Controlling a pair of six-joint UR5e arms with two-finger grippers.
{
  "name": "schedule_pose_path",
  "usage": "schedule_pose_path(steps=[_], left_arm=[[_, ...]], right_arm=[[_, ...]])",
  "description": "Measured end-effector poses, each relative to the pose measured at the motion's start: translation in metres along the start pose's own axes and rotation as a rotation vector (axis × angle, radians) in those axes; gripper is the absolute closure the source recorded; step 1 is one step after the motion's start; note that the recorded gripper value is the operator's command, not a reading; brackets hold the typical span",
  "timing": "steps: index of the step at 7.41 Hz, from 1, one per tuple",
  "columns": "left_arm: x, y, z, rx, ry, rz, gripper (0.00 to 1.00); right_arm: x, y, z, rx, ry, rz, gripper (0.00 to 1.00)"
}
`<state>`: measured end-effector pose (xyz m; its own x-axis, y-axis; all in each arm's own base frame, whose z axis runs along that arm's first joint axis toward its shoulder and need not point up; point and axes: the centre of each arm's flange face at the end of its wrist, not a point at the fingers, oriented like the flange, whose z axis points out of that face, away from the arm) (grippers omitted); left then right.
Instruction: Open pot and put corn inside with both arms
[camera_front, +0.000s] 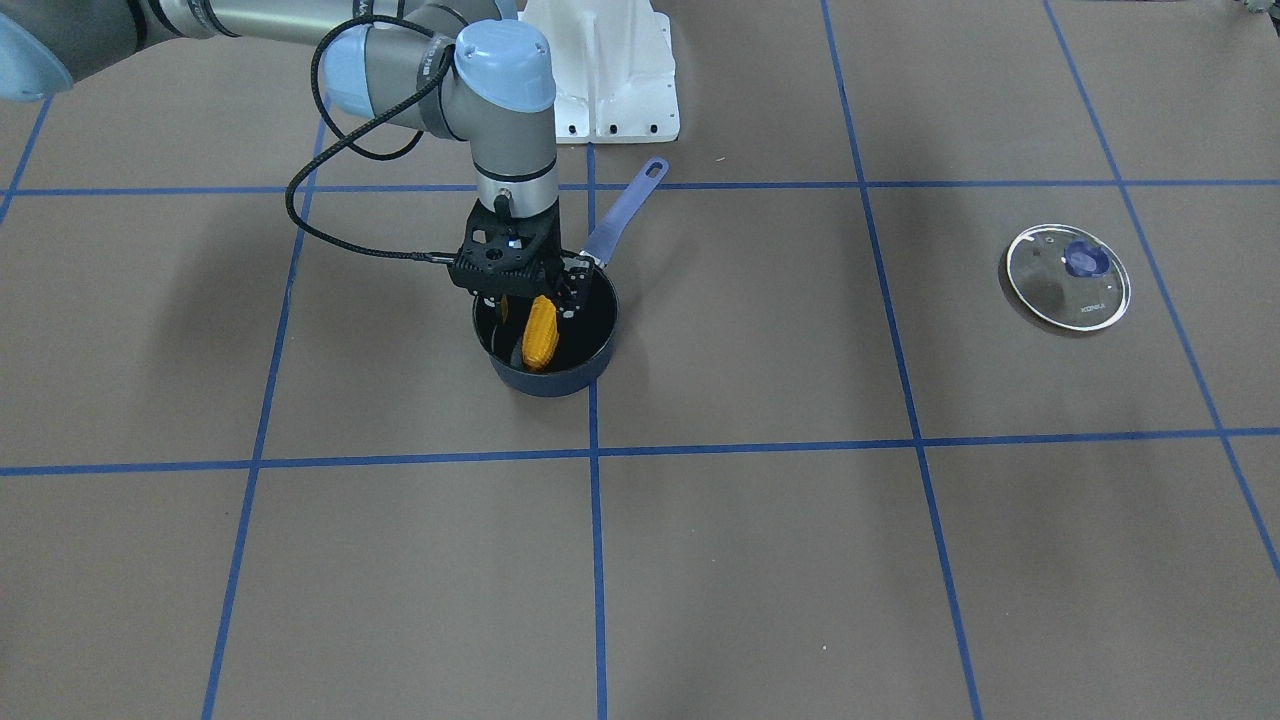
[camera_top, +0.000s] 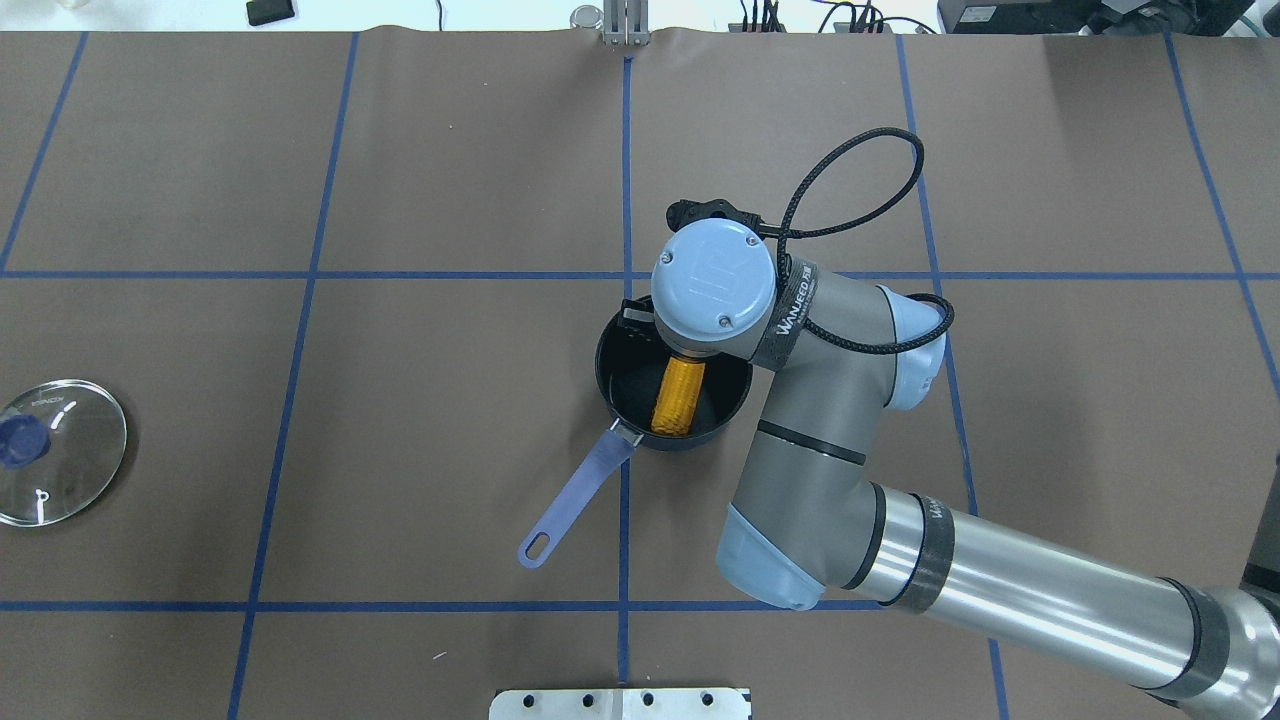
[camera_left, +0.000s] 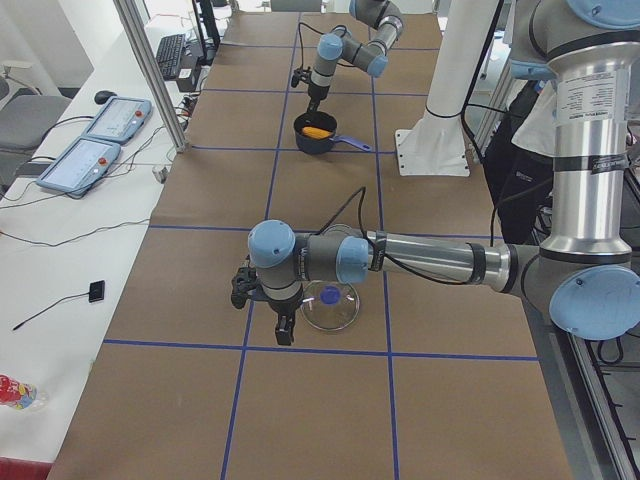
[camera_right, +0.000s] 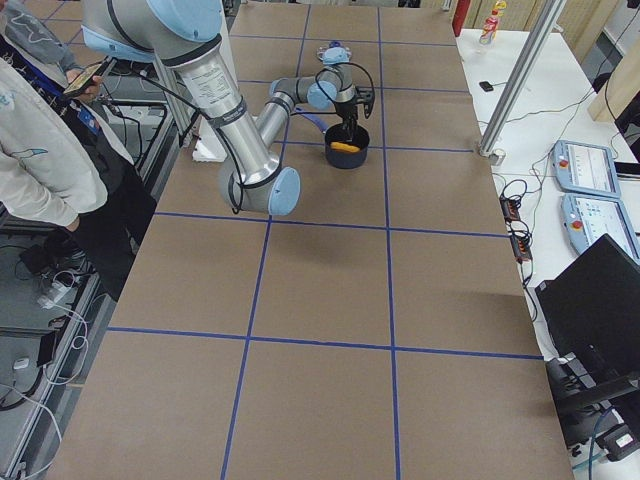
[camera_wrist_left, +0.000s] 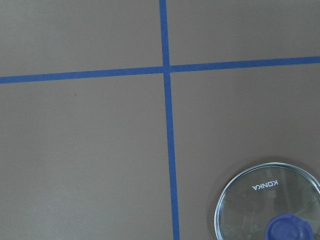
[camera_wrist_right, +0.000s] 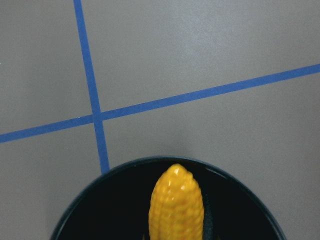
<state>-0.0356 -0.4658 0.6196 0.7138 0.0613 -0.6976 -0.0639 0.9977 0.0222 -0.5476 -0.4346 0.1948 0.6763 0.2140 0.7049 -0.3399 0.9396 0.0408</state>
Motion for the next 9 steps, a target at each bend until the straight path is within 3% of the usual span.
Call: schedule_pose_path(steps=[2, 4, 7, 9], left_arm=[[-0.005, 0.003, 0.005, -0.013, -0.004, -0.012, 0.02], [-0.014, 0.016, 0.013, -0.034, -0.004, -0.036, 0.02], [-0.012, 0.020, 0.000, -0.011, -0.004, -0.030, 0.02], [-0.008, 0.019, -0.008, 0.004, -0.006, 0.052, 0.02]], right_arm=[[0.028, -0.014, -0.007, -0.016, 0.004, 0.011, 0.00], [0.088, -0.057, -0.012, -0.033, 0.038, -0.035, 0.00], [0.195, -0.165, -0.033, -0.081, 0.058, -0.195, 0.00], [0.307, -0.243, -0.043, -0.128, 0.073, -0.352, 0.00]])
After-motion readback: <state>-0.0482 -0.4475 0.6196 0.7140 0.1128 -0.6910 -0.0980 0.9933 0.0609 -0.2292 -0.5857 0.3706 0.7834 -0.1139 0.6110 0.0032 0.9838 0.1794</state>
